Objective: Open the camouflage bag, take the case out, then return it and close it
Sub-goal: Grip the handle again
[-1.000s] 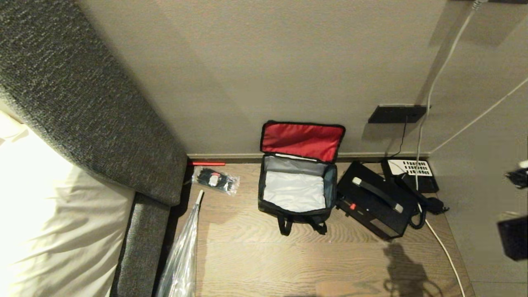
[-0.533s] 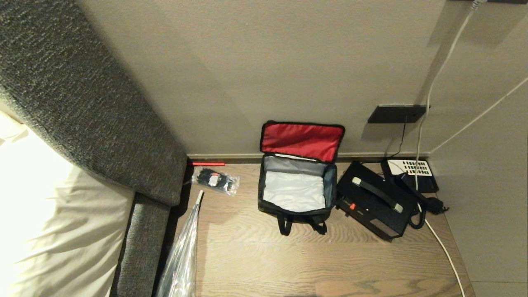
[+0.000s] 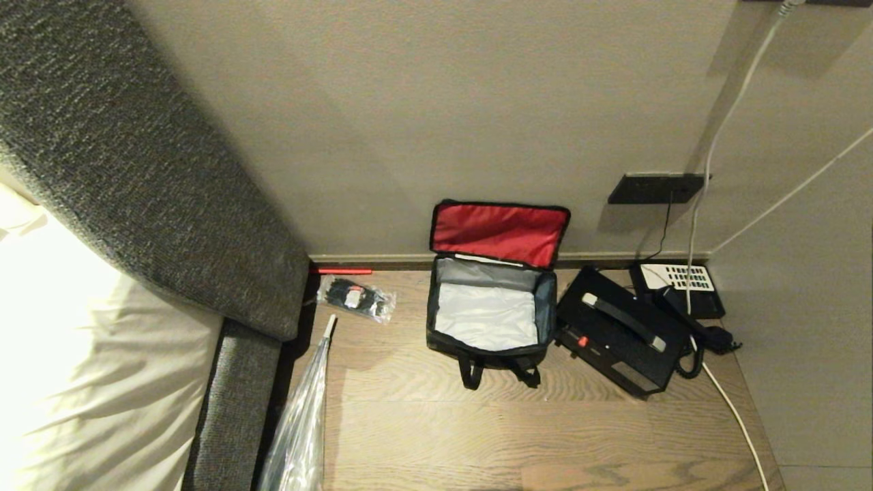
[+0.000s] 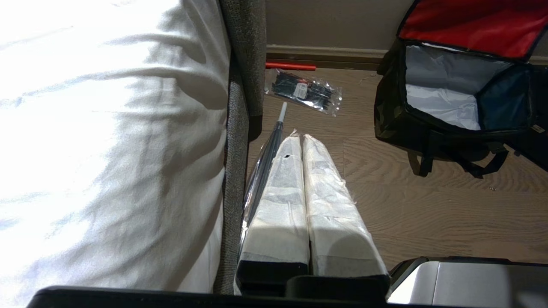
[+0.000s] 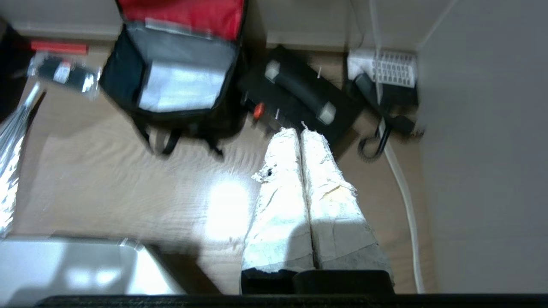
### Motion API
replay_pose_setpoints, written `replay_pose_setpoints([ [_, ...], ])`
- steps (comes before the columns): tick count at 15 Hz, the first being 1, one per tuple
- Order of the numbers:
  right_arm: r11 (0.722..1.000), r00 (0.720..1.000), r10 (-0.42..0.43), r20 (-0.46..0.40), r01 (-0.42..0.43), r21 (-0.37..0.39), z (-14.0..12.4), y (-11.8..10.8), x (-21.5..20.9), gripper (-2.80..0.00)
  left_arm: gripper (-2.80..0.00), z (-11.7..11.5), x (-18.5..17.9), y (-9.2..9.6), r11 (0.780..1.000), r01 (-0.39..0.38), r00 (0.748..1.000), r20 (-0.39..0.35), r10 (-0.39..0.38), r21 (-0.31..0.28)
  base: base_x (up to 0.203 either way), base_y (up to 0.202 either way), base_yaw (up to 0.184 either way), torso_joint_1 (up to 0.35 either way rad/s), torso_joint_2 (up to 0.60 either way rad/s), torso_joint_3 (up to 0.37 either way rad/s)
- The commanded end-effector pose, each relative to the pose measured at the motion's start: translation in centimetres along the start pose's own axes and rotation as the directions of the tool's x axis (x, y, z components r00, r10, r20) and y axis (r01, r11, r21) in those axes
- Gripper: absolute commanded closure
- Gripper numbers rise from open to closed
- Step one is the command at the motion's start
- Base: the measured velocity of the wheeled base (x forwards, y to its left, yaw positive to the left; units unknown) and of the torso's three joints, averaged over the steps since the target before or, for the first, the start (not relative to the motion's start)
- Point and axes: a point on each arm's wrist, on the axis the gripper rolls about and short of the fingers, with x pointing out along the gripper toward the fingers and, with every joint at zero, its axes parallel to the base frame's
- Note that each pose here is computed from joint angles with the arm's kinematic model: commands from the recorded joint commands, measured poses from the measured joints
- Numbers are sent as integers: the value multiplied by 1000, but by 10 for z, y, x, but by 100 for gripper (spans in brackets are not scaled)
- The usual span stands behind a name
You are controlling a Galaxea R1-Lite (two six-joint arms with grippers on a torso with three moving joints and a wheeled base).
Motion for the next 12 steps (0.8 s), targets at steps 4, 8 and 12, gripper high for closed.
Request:
replay_pose_setpoints([
  [4,1000,1000,0,-10,1,26,-4,0,1,0,0,0,0,0,1000,0,1000,0,0,0,0,0,0,0,0,0],
  [8,1000,1000,-2,-9,2,29,-4,0,1,0,0,0,0,0,1000,0,1000,0,0,0,0,0,0,0,0,0],
  [12,1000,1000,-2,-9,2,29,-4,0,1,0,0,0,0,0,1000,0,1000,0,0,0,0,0,0,0,0,0],
])
